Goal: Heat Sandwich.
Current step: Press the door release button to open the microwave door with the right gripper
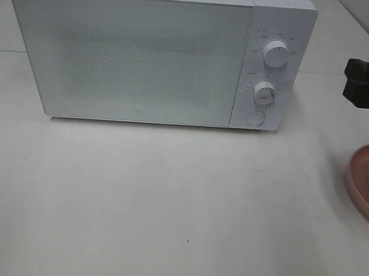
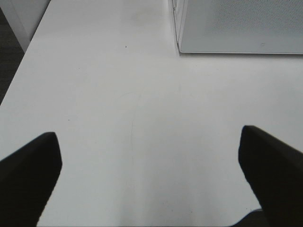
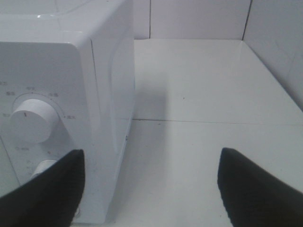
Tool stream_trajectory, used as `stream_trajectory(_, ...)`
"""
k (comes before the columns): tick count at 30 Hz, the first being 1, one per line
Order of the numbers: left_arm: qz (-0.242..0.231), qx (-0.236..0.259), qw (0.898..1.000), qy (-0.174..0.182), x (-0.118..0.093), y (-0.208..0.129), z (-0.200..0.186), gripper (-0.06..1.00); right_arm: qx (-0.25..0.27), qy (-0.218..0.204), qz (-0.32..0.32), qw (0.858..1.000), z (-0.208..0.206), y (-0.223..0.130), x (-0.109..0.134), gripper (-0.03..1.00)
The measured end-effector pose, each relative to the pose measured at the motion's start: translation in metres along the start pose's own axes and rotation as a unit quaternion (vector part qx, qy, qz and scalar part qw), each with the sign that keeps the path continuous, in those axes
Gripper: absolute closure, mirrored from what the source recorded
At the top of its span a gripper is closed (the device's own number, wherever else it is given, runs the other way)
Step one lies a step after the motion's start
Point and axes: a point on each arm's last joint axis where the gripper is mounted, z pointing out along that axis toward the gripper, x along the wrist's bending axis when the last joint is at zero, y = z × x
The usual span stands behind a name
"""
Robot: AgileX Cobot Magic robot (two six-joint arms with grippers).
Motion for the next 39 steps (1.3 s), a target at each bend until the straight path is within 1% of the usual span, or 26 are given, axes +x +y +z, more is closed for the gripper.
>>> stream_trajectory(2, 0.0, 0.0, 1.0, 0.0, 0.0, 0.0, 0.0, -0.02, -0.009, -0.014, -0.004, 1.0, 0.001, -0.005, 0.003, 0.22)
stream_trajectory(3, 0.0, 0.0, 1.0, 0.0, 0.0, 0.0, 0.0, -0.02, -0.011, -0.031, -0.006, 0.999, 0.002, -0.011, 0.006, 0.22)
stream_trajectory(6, 0.0, 0.0, 1.0, 0.0, 0.0, 0.0, 0.0, -0.02, -0.011, -0.042, -0.011, 0.999, 0.004, -0.016, 0.01, 0.22)
stream_trajectory(8, 0.0, 0.0, 1.0, 0.0, 0.0, 0.0, 0.0, -0.02, -0.009, -0.052, -0.005, 0.999, 0.007, -0.022, 0.018, 0.22)
stream_trajectory(10, 0.0, 0.0, 1.0, 0.0, 0.0, 0.0, 0.0, -0.02, -0.009, -0.053, -0.005, 0.999, 0.007, -0.024, 0.02, 0.22)
stream_trajectory(13, 0.0, 0.0, 1.0, 0.0, 0.0, 0.0, 0.0, -0.02, -0.014, -0.043, -0.011, 0.999, 0.01, -0.031, 0.034, 0.22)
stream_trajectory(14, 0.0, 0.0, 1.0, 0.0, 0.0, 0.0, 0.0, -0.02, -0.014, -0.043, -0.011, 0.999, 0.01, -0.031, 0.034, 0.22)
stream_trajectory(18, 0.0, 0.0, 1.0, 0.0, 0.0, 0.0, 0.0, -0.02, -0.018, -0.018, -0.028, 0.999, 0.012, -0.041, 0.052, 0.22)
stream_trajectory(20, 0.0, 0.0, 1.0, 0.0, 0.0, 0.0, 0.0, -0.02, -0.018, -0.016, -0.03, 0.999, 0.013, -0.043, 0.054, 0.22)
stream_trajectory(21, 0.0, 0.0, 1.0, 0.0, 0.0, 0.0, 0.0, -0.02, -0.015, -0.007, -0.033, 0.999, 0.013, -0.048, 0.061, 0.22)
stream_trajectory(24, 0.0, 0.0, 1.0, 0.0, 0.0, 0.0, 0.0, -0.02, -0.01, -0.001, -0.033, 0.999, 0.013, -0.054, 0.066, 0.22)
stream_trajectory(25, 0.0, 0.0, 1.0, 0.0, 0.0, 0.0, 0.0, -0.02, -0.001, 0.003, -0.033, 0.999, 0.013, -0.06, 0.072, 0.22)
stream_trajectory(31, 0.0, 0.0, 1.0, 0.0, 0.0, 0.0, 0.0, -0.02, 0.031, 0.003, -0.023, 0.999, 0.012, -0.076, 0.082, 0.22)
stream_trajectory(35, 0.0, 0.0, 1.0, 0.0, 0.0, 0.0, 0.0, -0.02, 0.043, 0.002, -0.009, 0.999, 0.01, -0.083, 0.087, 0.22)
stream_trajectory(39, 0.0, 0.0, 1.0, 0.0, 0.0, 0.0, 0.0, -0.02, 0.051, 0.005, -0.009, 0.999, 0.01, -0.088, 0.092, 0.22)
